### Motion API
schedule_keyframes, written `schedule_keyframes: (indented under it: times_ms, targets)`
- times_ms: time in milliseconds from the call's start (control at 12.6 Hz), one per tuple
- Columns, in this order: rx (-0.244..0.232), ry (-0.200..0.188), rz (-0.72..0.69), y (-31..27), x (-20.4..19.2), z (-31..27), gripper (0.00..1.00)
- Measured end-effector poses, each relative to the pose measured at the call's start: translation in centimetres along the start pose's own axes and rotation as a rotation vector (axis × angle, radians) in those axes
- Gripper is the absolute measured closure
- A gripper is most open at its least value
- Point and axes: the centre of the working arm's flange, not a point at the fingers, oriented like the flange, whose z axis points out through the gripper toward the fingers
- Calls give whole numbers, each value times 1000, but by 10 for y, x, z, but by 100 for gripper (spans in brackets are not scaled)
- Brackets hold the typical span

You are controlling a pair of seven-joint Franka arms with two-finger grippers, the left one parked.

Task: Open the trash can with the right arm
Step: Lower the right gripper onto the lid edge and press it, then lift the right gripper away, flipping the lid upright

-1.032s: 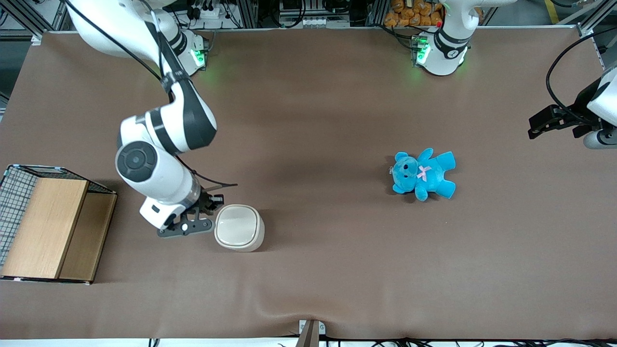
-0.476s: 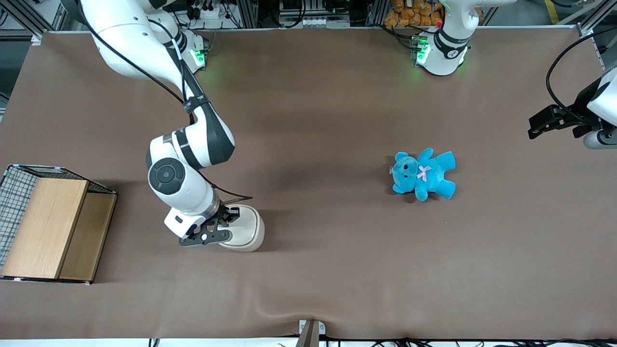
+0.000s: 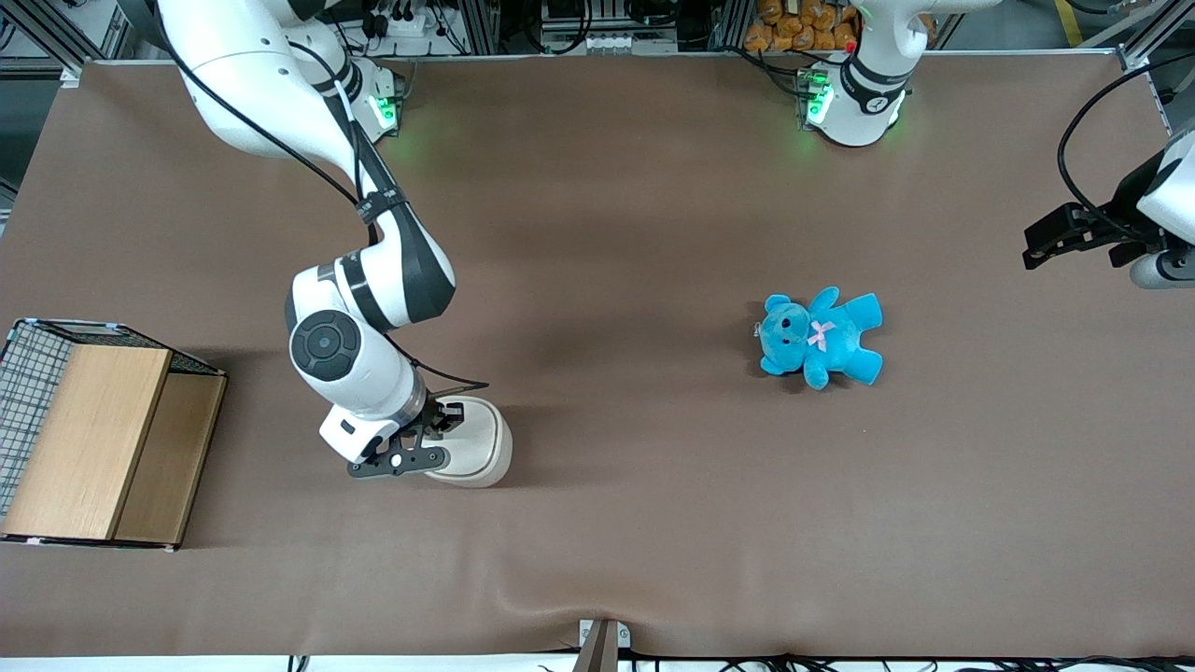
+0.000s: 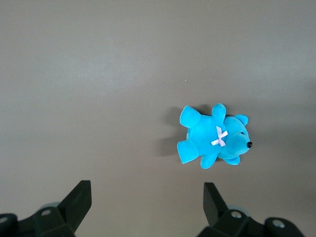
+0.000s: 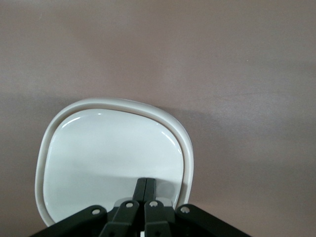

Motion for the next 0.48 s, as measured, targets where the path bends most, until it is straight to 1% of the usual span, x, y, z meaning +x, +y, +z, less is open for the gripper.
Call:
schedule_keyframes:
  times_ms: [159,238,397,476]
  targets:
    - [2,1,2,0,1,-2,99]
    - [5,11,4,-1,3,-8,99]
    - [6,40,15,7,9,-41,99]
    - [6,45,26,15,9,-67,99]
